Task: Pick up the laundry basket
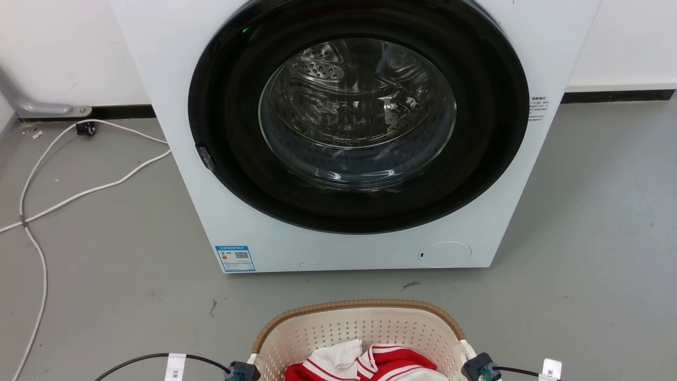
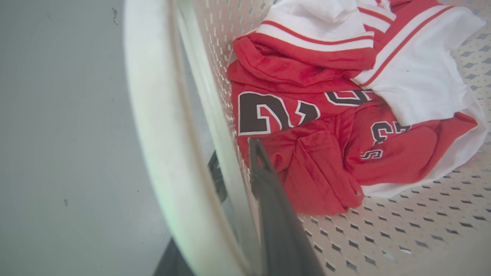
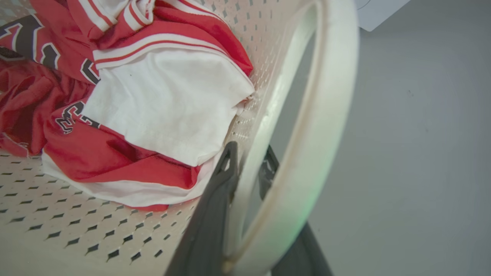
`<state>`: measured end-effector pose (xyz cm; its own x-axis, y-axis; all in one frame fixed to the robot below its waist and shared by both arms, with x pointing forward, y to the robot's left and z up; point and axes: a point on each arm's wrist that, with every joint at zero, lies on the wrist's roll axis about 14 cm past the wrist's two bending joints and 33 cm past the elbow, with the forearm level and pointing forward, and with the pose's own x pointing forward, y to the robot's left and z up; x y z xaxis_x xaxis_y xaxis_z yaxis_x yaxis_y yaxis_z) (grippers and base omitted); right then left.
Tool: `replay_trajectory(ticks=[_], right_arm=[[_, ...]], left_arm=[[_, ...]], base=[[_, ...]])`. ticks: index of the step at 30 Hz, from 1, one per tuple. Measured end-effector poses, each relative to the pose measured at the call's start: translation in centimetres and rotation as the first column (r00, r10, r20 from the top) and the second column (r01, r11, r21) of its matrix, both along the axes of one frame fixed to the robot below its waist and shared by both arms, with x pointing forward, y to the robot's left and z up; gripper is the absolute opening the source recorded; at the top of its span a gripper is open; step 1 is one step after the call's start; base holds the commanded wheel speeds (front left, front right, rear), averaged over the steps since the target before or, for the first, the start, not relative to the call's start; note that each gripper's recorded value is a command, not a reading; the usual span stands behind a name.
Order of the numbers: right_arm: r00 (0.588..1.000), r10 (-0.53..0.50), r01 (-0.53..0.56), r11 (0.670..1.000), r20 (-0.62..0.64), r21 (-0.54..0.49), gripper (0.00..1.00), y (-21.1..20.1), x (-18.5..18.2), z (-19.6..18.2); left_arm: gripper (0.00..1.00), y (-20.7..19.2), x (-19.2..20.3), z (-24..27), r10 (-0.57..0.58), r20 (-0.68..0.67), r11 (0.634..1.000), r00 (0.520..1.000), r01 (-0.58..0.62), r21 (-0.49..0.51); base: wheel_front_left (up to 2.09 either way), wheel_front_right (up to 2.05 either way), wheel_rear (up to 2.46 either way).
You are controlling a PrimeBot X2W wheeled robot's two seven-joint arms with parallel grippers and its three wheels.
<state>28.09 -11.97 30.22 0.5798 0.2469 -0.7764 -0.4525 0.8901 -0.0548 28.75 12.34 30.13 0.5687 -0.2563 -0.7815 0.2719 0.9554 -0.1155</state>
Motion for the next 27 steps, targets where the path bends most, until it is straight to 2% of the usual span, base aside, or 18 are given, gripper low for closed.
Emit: replay_trajectory(ticks=[27], right_arm=[[1.0, 0.01, -0.01, 1.0, -0.01, -0.01, 0.0, 0.0, -0.23, -0.12]], left_arm=[[0.0, -0.02, -0.17, -0.11, -0.002, -0.011, 1.0, 1.0, 0.002, -0.001]], base=[[0.0, 0.0, 0.0]])
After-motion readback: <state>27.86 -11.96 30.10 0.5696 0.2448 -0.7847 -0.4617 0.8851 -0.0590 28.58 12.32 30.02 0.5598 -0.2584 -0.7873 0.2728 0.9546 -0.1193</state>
